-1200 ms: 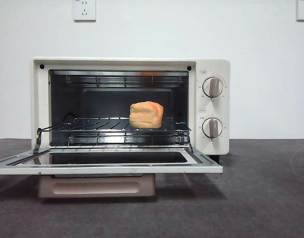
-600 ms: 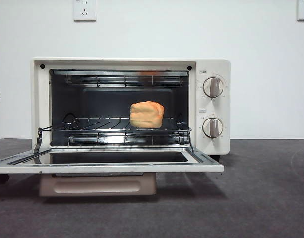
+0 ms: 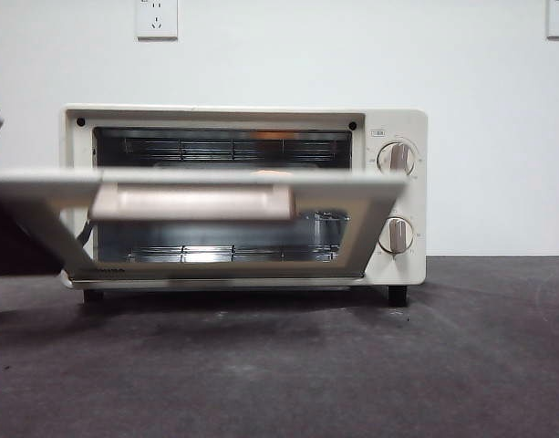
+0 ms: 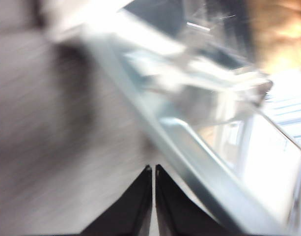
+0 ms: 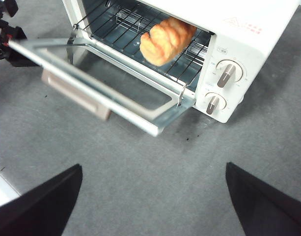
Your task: The left arm flap open the oven, the right arm pick bread and place it into oven, the left arm flap close the oven
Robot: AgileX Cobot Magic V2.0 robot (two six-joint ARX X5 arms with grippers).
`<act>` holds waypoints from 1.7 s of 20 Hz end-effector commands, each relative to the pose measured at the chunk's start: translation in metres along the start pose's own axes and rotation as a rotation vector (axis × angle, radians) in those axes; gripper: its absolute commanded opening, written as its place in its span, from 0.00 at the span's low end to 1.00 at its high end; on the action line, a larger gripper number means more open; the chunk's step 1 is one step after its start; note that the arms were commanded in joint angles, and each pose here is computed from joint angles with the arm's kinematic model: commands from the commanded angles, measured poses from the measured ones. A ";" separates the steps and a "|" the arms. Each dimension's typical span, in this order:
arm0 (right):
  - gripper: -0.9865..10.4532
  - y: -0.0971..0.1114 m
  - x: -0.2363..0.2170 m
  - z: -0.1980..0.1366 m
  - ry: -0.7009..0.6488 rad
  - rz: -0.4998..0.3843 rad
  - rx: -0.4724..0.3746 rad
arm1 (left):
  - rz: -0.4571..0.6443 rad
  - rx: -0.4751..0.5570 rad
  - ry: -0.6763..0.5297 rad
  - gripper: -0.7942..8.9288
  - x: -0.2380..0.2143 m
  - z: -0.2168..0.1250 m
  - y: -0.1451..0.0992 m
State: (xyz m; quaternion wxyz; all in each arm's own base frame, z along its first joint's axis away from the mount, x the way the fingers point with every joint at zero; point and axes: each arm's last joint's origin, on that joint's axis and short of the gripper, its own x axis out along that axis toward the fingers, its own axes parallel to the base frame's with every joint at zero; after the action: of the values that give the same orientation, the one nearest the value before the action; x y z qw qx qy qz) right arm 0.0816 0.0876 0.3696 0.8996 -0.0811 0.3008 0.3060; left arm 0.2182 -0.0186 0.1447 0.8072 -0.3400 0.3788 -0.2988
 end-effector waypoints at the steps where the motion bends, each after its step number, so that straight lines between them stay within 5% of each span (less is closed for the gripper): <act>1: 0.49 0.002 -0.001 0.003 -0.009 0.013 0.009 | -0.046 -0.001 -0.036 0.10 0.002 0.008 -0.005; 11: 0.49 0.002 0.000 0.003 -0.009 0.012 0.014 | -0.027 0.075 -0.301 0.10 -0.003 0.034 -0.017; 23: 0.49 0.002 0.000 0.003 -0.011 0.013 0.014 | -0.045 0.120 -0.269 0.10 -0.010 0.029 -0.032; 34: 0.49 0.006 0.009 0.009 -0.026 0.064 0.012 | 0.225 0.332 -0.197 0.10 -0.045 0.023 -0.086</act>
State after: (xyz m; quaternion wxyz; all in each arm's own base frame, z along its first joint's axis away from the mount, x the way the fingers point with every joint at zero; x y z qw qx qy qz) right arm 0.0876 0.0965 0.3703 0.8950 -0.0659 0.2955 0.3275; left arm 0.1946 -0.0286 0.2346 0.9018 -0.2399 0.2810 -0.2241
